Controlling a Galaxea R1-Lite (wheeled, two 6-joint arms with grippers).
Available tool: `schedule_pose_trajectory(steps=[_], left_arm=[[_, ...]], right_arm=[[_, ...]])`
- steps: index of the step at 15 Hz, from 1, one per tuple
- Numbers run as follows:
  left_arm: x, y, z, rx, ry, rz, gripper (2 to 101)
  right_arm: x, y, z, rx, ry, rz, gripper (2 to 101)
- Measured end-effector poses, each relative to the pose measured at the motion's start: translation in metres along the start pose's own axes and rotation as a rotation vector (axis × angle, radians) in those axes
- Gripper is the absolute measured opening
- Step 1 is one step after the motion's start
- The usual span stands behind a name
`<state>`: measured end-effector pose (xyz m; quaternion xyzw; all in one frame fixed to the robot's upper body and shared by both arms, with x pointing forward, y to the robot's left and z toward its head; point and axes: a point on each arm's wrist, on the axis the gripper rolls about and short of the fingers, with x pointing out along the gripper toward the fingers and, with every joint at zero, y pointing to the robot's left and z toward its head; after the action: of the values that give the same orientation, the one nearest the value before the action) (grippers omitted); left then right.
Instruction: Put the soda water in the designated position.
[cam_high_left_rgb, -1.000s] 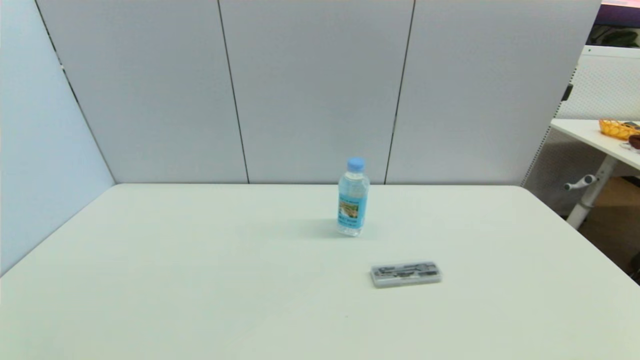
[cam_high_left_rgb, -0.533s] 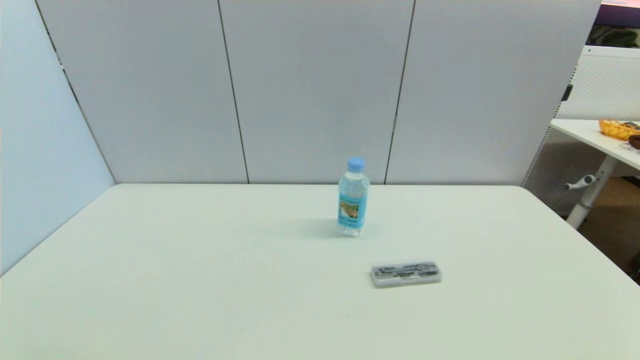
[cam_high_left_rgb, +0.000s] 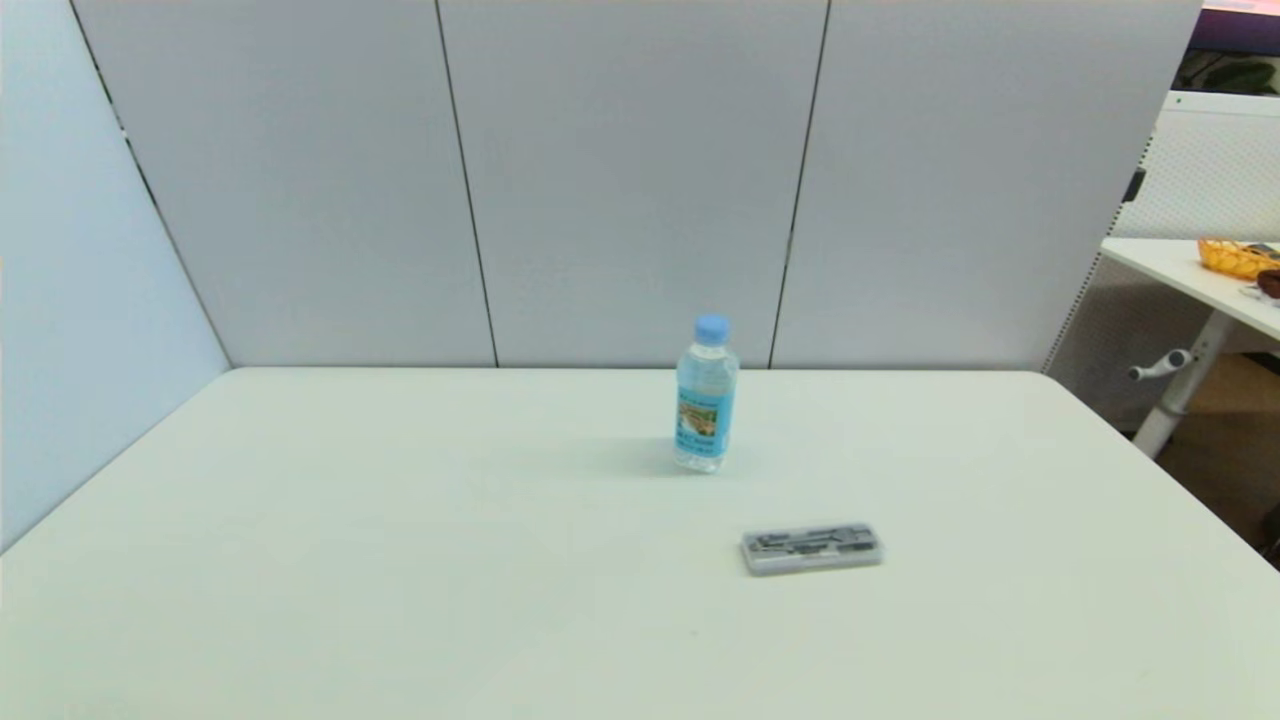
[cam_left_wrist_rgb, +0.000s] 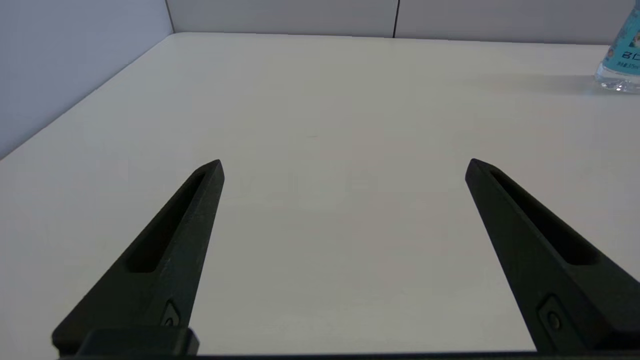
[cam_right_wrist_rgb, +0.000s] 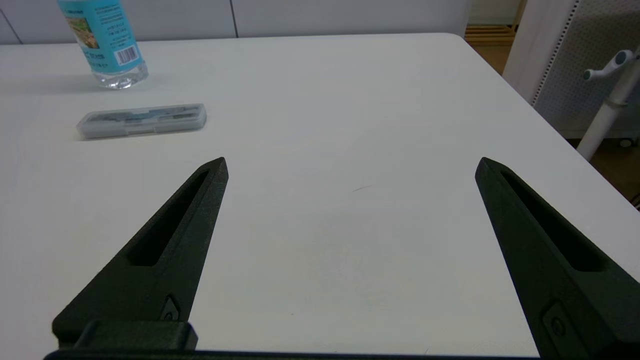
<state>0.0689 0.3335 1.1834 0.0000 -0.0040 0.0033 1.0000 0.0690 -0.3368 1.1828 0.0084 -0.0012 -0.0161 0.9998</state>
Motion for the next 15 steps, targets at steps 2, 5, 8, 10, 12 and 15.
schedule_pose_trajectory(steps=[2, 5, 8, 10, 12, 15], left_arm=[[0.0000, 0.0000, -0.0003, -0.006, 0.000, 0.000, 97.8], [0.0000, 0.0000, -0.0005, -0.007, 0.000, 0.001, 97.8], [0.0000, 0.0000, -0.0004, -0.007, 0.000, 0.001, 97.8], [0.0000, 0.0000, -0.0004, -0.007, 0.000, 0.001, 97.8], [0.0000, 0.0000, -0.0004, -0.007, 0.000, 0.001, 97.8], [0.0000, 0.0000, -0.0004, -0.007, 0.000, 0.001, 97.8]], right_arm=[[0.0000, 0.0000, -0.0001, 0.000, 0.000, 0.000, 98.0], [0.0000, 0.0000, 0.0000, 0.000, 0.000, 0.000, 98.0], [0.0000, 0.0000, 0.0000, 0.000, 0.000, 0.000, 98.0], [0.0000, 0.0000, 0.0000, 0.000, 0.000, 0.000, 98.0], [0.0000, 0.0000, 0.0000, 0.001, 0.000, 0.000, 98.0], [0.0000, -0.0001, -0.0013, 0.003, 0.017, -0.003, 98.0]])
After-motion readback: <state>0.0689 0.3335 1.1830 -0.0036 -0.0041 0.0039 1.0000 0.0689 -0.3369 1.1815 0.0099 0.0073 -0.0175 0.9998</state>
